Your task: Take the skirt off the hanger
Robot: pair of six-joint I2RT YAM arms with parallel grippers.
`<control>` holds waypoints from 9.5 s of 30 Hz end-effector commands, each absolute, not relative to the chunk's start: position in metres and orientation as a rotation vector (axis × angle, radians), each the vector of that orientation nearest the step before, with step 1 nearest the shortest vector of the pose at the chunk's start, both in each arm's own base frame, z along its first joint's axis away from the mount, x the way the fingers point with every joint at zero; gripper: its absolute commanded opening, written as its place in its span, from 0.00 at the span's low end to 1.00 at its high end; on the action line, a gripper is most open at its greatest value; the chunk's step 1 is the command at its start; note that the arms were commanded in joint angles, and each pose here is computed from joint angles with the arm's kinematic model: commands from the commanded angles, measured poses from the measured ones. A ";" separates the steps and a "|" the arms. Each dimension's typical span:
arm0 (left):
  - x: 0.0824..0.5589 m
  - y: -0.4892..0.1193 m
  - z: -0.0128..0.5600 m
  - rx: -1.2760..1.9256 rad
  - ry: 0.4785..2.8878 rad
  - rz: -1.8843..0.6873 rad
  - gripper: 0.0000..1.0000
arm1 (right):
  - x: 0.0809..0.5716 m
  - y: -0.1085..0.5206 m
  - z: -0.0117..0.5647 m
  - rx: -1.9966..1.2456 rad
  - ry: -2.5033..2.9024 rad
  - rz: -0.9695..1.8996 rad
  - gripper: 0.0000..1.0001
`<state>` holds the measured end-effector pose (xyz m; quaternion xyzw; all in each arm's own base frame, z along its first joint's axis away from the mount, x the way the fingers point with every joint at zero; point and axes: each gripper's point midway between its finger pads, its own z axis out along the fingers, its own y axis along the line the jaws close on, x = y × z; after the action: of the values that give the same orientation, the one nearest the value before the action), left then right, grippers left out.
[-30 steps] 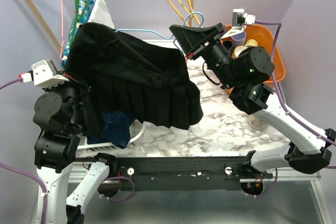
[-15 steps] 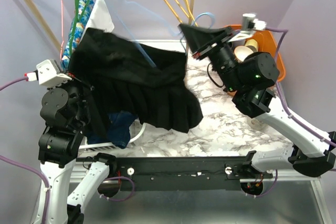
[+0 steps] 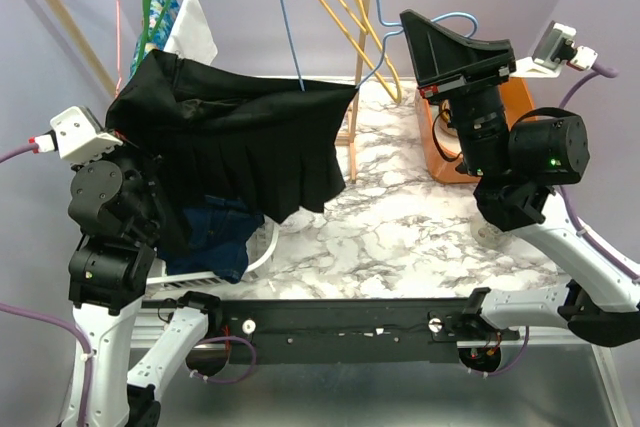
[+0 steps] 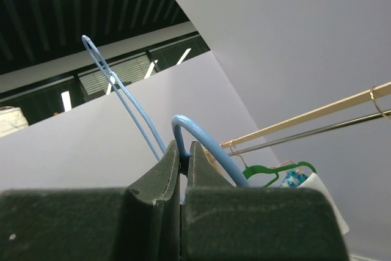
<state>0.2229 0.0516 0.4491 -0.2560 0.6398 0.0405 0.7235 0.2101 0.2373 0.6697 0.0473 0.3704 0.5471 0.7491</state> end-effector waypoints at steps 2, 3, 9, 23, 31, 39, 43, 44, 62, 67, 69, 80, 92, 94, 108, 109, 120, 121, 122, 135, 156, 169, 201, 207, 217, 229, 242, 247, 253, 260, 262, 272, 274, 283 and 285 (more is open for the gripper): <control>0.202 0.082 0.481 -0.653 1.279 0.218 0.00 | 0.170 0.195 0.724 0.100 0.558 1.257 0.01; 0.205 0.080 0.479 -0.635 1.286 0.220 0.00 | 0.166 0.199 0.727 0.068 0.538 1.271 0.01; 0.215 0.075 0.457 -0.587 1.327 0.234 0.00 | 0.153 0.230 0.745 -0.067 0.482 1.359 0.01; 0.225 0.093 0.440 -0.610 1.364 0.421 0.00 | 0.123 0.257 0.763 -0.258 0.331 1.468 0.01; 0.241 0.093 0.416 -0.644 1.422 0.452 0.00 | 0.119 0.249 0.786 -0.230 0.279 1.490 0.01; 0.246 0.090 0.407 -0.637 1.439 0.441 0.00 | 0.168 0.220 0.784 0.170 0.328 1.566 0.01; 0.238 0.092 0.411 -0.657 1.404 0.430 0.00 | 0.171 0.239 0.791 0.130 0.316 1.646 0.01; 0.238 0.091 0.411 -0.664 1.397 0.410 0.00 | 0.173 0.246 0.791 0.121 0.320 1.661 0.01; 0.239 0.083 0.433 -0.630 1.367 0.332 0.00 | 0.230 0.317 0.775 0.172 0.472 1.718 0.01; 0.215 0.109 0.460 -0.698 1.257 0.489 0.00 | 0.235 0.328 0.769 0.208 0.459 1.835 0.01; 0.217 0.100 0.464 -0.689 1.237 0.396 0.00 | 0.236 0.330 0.765 0.215 0.455 1.867 0.01; 0.236 0.020 0.483 -0.389 1.204 -0.101 0.00 | 0.243 0.341 0.752 0.252 0.471 1.965 0.01; 0.219 0.084 0.494 -0.557 1.244 0.323 0.00 | 0.216 0.327 0.763 0.131 0.449 1.915 0.01; 0.211 0.100 0.513 -0.561 1.207 0.463 0.00 | 0.201 0.311 0.765 0.081 0.430 1.840 0.01; 0.191 0.137 0.548 -0.634 1.173 0.894 0.00 | 0.165 0.252 0.745 -0.011 0.471 1.546 0.01; 0.196 0.133 0.542 -0.584 1.240 0.884 0.00 | 0.165 0.251 0.743 -0.017 0.472 1.528 0.01; 0.255 0.037 0.449 -0.317 1.604 0.204 0.00 | 0.175 0.246 0.710 -0.013 0.561 1.404 0.01; 0.252 0.037 0.430 -0.322 1.673 0.211 0.00 | 0.176 0.247 0.706 -0.014 0.571 1.400 0.01; 0.250 0.035 0.421 -0.353 1.695 0.187 0.00 | 0.177 0.246 0.705 -0.010 0.575 1.392 0.01; 0.244 0.036 0.317 -0.619 1.845 0.147 0.91 | 0.173 0.237 0.693 0.005 0.594 1.395 0.01; 0.327 0.055 0.253 -0.736 1.997 0.393 0.84 | 0.173 0.228 0.664 -0.016 0.693 1.316 0.01; 0.295 0.062 0.124 -1.182 2.167 0.381 0.77 | 0.159 0.191 0.663 0.003 0.637 1.218 0.01; 0.202 0.034 0.274 -1.459 2.029 0.140 0.91 | 0.195 0.234 0.625 -0.048 0.854 1.155 0.01; 0.166 0.008 0.262 -1.450 2.085 -0.074 0.88 | 0.205 0.249 0.613 -0.066 0.904 1.143 0.01; 0.178 -0.032 0.154 -1.497 2.407 -0.144 0.84 | 0.215 0.254 0.604 -0.039 0.930 1.132 0.01; 0.177 0.003 0.065 -1.587 2.471 0.331 0.80 | 0.215 0.239 0.610 -0.029 0.901 1.054 0.01; 0.217 0.028 0.164 -1.363 2.139 0.327 0.78 | 0.213 0.241 0.602 -0.132 0.943 0.961 0.01; 0.244 0.008 0.229 -1.024 2.101 0.055 0.82 | 0.205 0.271 0.584 -0.382 1.034 0.927 0.01; 0.256 -0.033 0.281 -0.545 2.003 -0.264 0.82 | 0.190 0.302 0.523 -0.725 1.224 0.901 0.01; 0.244 -0.043 0.356 -0.267 1.798 -0.321 0.83 | 0.168 0.280 0.478 -0.923 1.310 0.810 0.01; 0.244 -0.044 0.371 -0.227 1.780 -0.313 0.84 | 0.149 0.281 0.469 -1.034 1.285 0.853 0.01; 0.183 -0.166 0.436 0.613 1.546 -0.906 0.79 | 0.144 0.305 0.440 -1.250 1.370 0.891 0.01; 0.165 -0.181 0.438 0.729 1.496 -1.034 0.76 | 0.152 0.315 0.447 -1.240 1.369 0.896 0.01; 0.148 -0.187 0.440 0.838 1.422 -1.061 0.69 | 0.173 0.341 0.474 -1.178 1.394 0.916 0.01; 0.145 -0.189 0.434 0.869 1.417 -1.065 0.68 | 0.179 0.343 0.482 -1.136 1.386 0.910 0.01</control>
<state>0.1667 -0.1809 0.4366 0.3082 0.6341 -0.4335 0.5613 0.1783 0.3462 0.4559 -0.5013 0.5887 0.3727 0.5131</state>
